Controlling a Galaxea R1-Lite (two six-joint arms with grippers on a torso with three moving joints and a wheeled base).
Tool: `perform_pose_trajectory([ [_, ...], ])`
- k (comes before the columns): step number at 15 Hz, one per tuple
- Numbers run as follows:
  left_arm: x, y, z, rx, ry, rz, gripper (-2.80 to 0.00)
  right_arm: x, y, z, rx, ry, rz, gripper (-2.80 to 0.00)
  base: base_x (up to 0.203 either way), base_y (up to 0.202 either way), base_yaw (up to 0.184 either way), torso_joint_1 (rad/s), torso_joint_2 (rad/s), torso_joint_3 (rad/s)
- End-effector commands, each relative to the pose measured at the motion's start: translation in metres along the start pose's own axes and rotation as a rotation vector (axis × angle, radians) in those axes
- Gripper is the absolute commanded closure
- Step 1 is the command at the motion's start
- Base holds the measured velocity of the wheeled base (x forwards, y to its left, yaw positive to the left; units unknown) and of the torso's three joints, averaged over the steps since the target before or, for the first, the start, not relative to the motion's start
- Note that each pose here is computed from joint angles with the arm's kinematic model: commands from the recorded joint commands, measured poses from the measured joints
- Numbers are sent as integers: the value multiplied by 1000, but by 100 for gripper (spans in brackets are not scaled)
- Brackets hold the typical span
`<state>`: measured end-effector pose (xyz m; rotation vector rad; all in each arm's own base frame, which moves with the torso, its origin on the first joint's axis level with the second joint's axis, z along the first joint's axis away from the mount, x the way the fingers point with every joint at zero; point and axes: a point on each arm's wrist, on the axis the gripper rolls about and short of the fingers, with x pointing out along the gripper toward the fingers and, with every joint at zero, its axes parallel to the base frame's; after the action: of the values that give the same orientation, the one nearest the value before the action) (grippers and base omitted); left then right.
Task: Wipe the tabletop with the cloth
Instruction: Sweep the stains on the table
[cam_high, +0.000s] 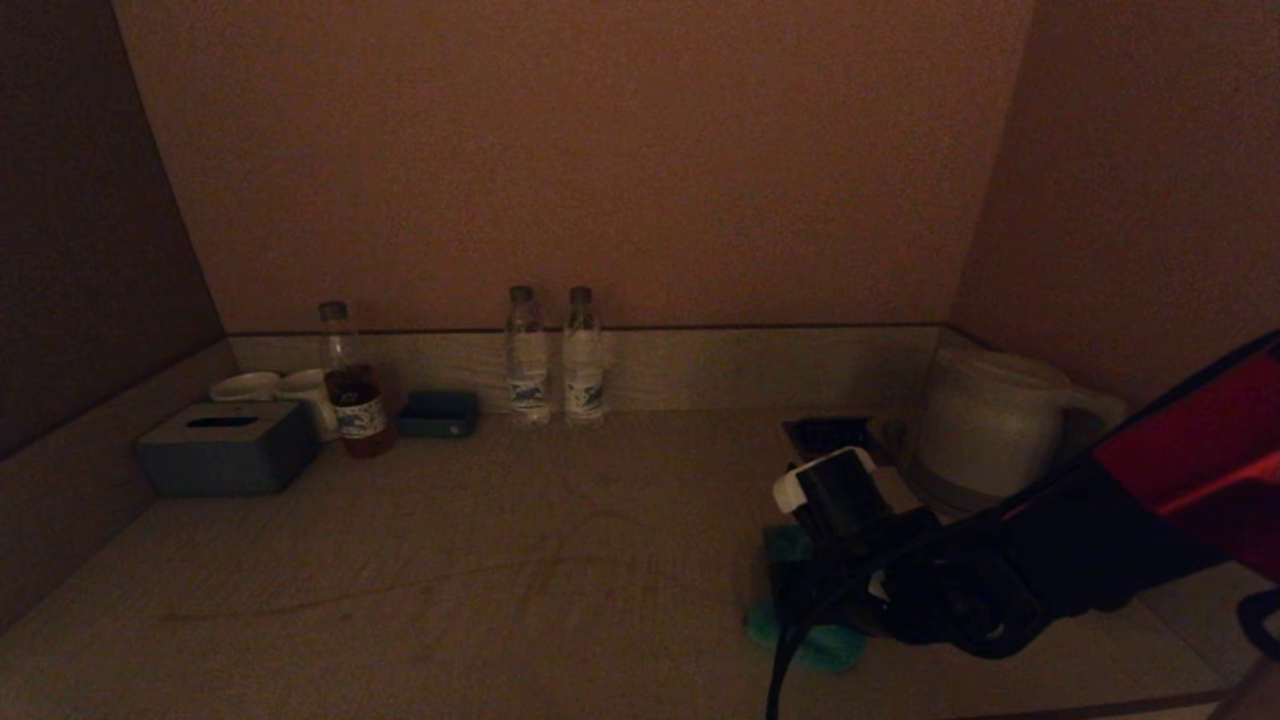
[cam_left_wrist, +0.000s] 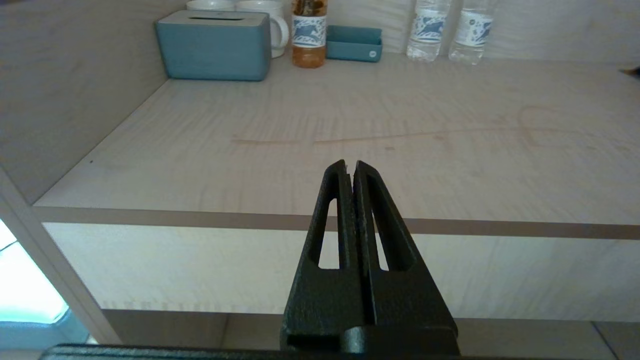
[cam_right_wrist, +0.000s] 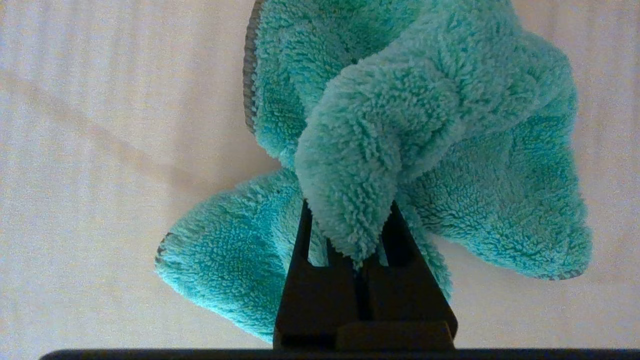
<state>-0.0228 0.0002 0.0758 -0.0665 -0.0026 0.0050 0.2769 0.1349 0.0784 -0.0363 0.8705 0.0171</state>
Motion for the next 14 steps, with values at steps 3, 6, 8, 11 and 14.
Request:
perform_pose_trajectory([
  [3, 0, 0, 0, -1, -2, -1, 0, 4, 16, 1, -28, -6, 24, 0, 0, 0, 0, 0, 0, 0],
  [6, 0, 0, 0, -1, -2, -2, 0, 1, 26, 2, -47, -19, 46, 0, 0, 0, 0, 0, 0, 0],
  [8, 0, 0, 0, -1, -2, -1, 0, -3, 36, 9, -58, -46, 73, 0, 0, 0, 0, 0, 0, 0],
  [11, 0, 0, 0, -1, -1, -1, 0, -4, 47, 9, -76, -57, 85, 0, 0, 0, 0, 0, 0, 0],
  [14, 0, 0, 0, -1, -2, -1, 0, -4, 58, 7, -104, -66, 95, 0, 0, 0, 0, 0, 0, 0],
])
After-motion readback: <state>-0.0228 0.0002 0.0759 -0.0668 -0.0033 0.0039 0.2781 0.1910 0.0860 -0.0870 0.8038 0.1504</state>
